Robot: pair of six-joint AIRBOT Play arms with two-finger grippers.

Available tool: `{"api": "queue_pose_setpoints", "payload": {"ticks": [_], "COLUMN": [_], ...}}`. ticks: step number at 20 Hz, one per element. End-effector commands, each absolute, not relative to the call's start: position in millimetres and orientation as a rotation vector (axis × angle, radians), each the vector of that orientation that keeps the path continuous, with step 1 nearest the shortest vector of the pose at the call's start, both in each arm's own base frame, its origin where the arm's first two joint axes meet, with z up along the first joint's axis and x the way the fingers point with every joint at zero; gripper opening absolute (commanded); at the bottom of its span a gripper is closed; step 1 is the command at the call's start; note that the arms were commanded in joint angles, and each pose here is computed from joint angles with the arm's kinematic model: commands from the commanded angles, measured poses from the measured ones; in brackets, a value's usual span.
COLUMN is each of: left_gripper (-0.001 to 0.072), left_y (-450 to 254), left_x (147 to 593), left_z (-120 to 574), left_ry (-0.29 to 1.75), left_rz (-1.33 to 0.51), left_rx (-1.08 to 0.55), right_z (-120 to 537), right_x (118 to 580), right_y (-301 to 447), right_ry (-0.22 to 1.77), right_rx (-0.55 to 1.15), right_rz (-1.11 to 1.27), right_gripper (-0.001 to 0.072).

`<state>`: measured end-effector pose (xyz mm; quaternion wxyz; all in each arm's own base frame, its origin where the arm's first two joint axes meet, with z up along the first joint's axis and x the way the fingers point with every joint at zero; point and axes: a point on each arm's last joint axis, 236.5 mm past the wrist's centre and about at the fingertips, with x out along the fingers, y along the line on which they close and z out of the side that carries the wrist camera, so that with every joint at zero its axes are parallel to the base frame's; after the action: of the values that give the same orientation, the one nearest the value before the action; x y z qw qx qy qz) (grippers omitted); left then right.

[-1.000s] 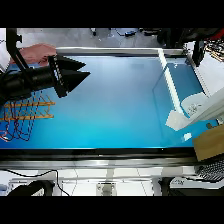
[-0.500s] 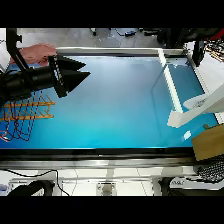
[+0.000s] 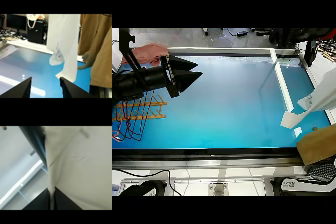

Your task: Fold the clothes and pants, and hang the long-sleeved shirts on hangers.

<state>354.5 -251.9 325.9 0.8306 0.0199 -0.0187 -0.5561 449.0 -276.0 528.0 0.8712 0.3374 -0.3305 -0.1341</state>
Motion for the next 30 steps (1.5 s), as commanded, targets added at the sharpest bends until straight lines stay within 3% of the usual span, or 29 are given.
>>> {"api": "queue_pose_setpoints", "payload": {"ticks": [1, 9, 17, 18, 21, 22, 30], "left_gripper": [0.0441, 0.044, 0.044, 0.044, 0.044, 0.044, 0.0441], "left_y": [-251.9, -251.9, -251.8, -251.8, -251.8, -251.8, -251.7], "left_x": [354.7, 354.7, 354.8, 354.8, 354.8, 354.8, 355.3], "left_z": [325.4, 325.4, 325.4, 325.4, 325.4, 325.4, 324.3], "left_ry": [-0.039, -0.039, -0.039, -0.039, -0.039, -0.039, -0.036], "left_rz": [-1.18, -1.18, -1.179, -1.179, -1.179, -1.179, -1.178], "left_rx": [0.043, 0.043, 0.043, 0.043, 0.043, 0.043, 0.047], "right_z": [513.2, 492.2, 468.3, 469.1, 474.8, 476.9, 512.6], "right_x": [468.0, 477.6, 487.5, 487.0, 485.1, 484.4, 472.1], "right_y": [-259.4, -260.0, -264.1, -263.7, -259.8, -258.0, -210.5], "right_ry": [-0.596, -0.471, -0.38, -0.383, -0.403, -0.409, -0.463], "right_rx": [0.646, 0.5, 0.478, 0.483, 0.515, 0.53, 0.575], "right_rz": [-0.298, -0.369, -0.401, -0.399, -0.377, -0.367, -0.256], "right_gripper": [0.0053, 0.0056, 0.0064, 0.0126, 0.0588, 0.0639, 0.0638]}}
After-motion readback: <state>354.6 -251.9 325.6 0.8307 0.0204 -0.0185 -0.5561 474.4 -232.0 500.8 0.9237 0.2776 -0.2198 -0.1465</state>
